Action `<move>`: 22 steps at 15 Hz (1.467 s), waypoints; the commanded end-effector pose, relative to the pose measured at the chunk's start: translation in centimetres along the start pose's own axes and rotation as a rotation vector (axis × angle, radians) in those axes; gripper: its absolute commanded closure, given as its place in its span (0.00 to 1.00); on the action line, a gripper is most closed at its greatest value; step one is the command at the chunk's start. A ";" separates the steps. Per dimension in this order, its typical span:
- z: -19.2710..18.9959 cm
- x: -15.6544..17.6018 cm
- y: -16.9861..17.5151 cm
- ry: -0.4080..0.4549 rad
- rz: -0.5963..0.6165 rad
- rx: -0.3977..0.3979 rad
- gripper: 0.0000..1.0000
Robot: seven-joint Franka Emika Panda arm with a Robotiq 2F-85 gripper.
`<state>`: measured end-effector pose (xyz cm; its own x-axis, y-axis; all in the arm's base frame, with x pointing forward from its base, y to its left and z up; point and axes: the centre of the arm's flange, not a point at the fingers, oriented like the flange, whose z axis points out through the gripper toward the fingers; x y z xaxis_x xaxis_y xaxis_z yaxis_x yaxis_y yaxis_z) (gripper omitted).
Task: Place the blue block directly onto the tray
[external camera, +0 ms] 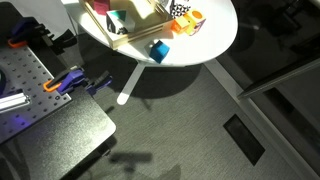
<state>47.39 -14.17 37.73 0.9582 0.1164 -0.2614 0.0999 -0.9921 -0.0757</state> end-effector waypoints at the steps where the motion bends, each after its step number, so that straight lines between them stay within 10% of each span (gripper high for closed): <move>1: 0.9 1.9 1.1 0.031 0.042 -0.052 0.00; 22: 10.5 6.9 2.9 0.070 0.085 -0.164 0.00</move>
<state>51.48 -15.76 25.58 0.9807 0.0339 -0.1923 0.0545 -0.9932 0.1029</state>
